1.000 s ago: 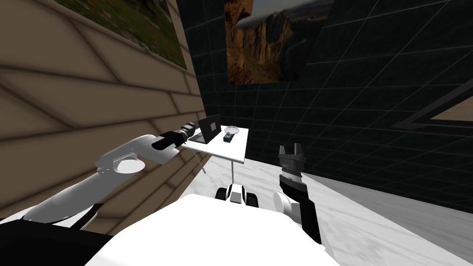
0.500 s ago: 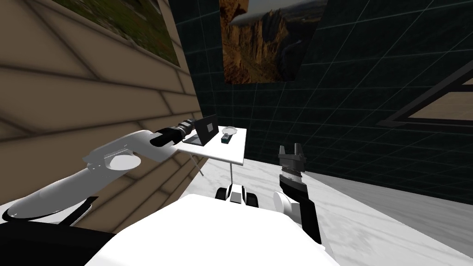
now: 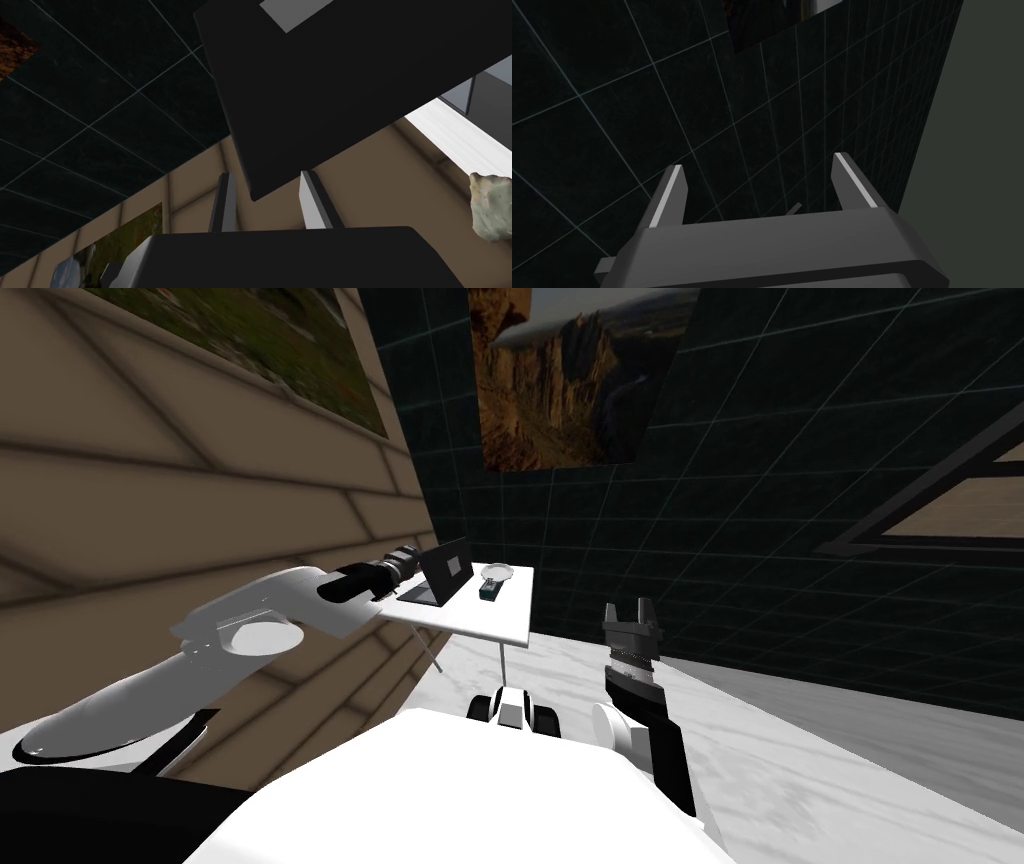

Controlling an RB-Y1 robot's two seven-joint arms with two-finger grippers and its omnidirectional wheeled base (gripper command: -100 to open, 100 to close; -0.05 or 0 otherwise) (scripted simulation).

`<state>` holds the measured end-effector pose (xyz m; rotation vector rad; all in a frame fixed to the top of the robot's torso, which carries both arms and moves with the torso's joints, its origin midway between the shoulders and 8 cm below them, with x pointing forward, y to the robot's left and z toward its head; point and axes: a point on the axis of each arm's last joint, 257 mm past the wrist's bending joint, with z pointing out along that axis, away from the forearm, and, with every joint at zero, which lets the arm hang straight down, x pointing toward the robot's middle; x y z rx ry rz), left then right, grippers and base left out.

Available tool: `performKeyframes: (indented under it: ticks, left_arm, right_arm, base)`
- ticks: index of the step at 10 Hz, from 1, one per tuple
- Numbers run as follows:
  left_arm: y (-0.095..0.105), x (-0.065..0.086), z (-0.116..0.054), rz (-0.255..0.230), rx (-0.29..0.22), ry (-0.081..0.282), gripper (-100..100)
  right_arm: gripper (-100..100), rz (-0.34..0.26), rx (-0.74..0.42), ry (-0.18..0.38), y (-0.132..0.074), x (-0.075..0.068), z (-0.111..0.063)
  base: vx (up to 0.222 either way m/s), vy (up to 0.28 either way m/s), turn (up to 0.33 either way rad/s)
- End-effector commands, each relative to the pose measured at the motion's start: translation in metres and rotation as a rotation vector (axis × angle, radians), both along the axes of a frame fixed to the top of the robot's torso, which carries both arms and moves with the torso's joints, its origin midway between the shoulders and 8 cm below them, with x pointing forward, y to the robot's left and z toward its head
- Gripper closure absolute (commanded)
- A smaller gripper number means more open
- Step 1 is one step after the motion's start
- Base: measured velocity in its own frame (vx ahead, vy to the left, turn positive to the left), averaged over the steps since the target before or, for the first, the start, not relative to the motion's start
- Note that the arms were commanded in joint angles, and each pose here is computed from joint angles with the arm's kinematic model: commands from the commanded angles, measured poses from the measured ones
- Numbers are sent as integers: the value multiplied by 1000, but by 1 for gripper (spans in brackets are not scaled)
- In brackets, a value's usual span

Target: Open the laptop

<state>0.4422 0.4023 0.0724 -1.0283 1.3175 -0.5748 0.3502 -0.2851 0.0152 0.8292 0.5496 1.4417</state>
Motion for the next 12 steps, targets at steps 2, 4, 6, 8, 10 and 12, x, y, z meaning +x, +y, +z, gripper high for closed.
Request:
performKeyframes:
  ticks: [2, 4, 6, 8, 10, 12]
  left_arm:
    - [-1, -4, -9, 14, -156, 22, 100]
    - [-4, -6, -12, 15, -233, 30, 100]
    - [-8, -8, -15, 17, -308, 39, 100]
    - [-2, 0, -20, 20, -366, 32, 100]
    - [3, 7, -32, 26, -448, 43, 100]
    - [6, 13, -45, 32, -532, 53, 100]
  right_arm:
    - [0, 0, 0, 0, 0, 0, 0]
    - [0, 0, 0, 0, 0, 0, 0]
    - [0, 0, 0, 0, 0, 0, 0]
    - [0, 0, 0, 0, 0, 0, 0]
    - [0, 0, 0, 0, 0, 0, 0]
    - [0, 0, 0, 0, 0, 0, 0]
  base:
    - [10, 124, -13]
    - [12, 114, -3]
    - [25, 126, -4]
    - [2, 61, 2]
    - [-42, 98, -38]
    - [-38, 74, -27]
